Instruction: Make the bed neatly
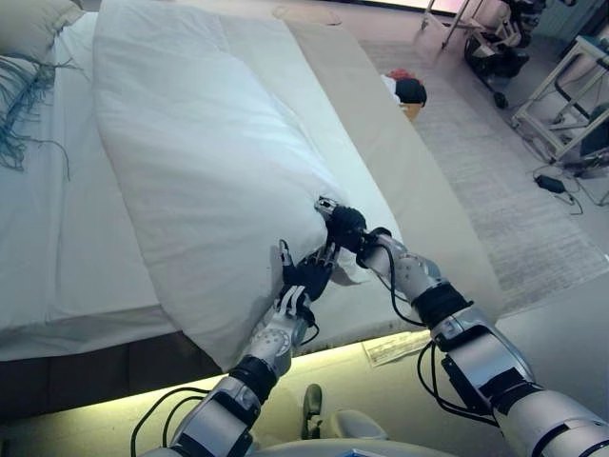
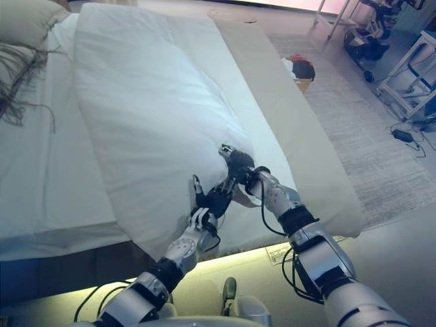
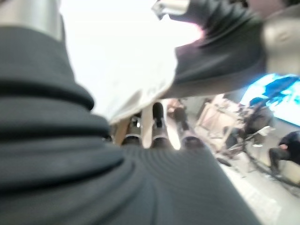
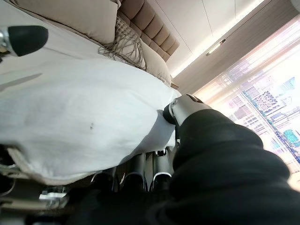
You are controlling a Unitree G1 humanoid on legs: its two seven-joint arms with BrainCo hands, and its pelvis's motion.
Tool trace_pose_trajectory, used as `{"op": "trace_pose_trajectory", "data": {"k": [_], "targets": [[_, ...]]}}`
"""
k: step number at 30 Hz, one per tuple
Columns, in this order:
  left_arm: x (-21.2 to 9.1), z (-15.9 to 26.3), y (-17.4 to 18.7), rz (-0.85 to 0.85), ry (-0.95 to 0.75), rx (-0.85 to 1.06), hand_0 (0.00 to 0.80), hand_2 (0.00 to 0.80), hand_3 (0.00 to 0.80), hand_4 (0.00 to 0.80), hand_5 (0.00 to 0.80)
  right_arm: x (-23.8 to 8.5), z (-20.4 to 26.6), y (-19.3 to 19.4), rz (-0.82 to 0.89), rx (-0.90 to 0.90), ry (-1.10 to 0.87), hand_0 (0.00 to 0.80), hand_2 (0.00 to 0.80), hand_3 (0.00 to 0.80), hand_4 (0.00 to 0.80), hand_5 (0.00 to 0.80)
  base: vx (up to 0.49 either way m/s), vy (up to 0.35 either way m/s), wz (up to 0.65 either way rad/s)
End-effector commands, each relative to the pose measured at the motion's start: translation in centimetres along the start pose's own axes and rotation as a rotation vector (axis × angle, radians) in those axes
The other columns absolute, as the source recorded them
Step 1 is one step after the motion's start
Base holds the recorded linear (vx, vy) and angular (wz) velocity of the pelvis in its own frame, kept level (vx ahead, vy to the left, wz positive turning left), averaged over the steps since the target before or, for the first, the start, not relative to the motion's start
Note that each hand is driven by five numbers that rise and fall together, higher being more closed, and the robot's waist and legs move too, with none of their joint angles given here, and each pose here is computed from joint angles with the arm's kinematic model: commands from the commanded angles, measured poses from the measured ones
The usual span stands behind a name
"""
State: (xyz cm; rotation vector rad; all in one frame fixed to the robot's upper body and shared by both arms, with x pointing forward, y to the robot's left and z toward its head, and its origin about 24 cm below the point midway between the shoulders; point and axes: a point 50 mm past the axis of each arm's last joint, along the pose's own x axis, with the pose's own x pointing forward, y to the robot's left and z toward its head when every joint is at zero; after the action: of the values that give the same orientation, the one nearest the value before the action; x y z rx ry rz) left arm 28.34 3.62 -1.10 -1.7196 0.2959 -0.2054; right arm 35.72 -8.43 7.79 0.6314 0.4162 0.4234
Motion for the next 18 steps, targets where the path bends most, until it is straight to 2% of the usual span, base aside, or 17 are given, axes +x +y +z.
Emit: {"op": "trace_pose_trajectory", "data": {"k": [1,10,18], "targets": [[1.8,-3.9,-1.6,-0.021,0.034,-0.069,0.0,0.0,0.0,0.0,0.0,-1.0,5.2,2.0,0.113,-0.028,-0.184,0.8,0.8,0.8,0.8,0.8,-0.043,-0.007,0.02],[1.1,-3.8,-0.4,0.075,-0.046,-0.046,0.0,0.0,0.0,0.0,0.0,-1.1,5.2,0.7,0.067,-0.003,-0.192,0.8,0.8,0.8,0.8,0.8,-0.017,-0.006,0.08],[0.2,-1.6,1.1,0.154,-0.138,-0.025,0.0,0.0,0.0,0.0,0.0,-1.5,5.7,0.0,0.042,0.002,-0.204,0.8,0.8,0.8,0.8,0.8,-0.012,-0.014,0.05]]}}
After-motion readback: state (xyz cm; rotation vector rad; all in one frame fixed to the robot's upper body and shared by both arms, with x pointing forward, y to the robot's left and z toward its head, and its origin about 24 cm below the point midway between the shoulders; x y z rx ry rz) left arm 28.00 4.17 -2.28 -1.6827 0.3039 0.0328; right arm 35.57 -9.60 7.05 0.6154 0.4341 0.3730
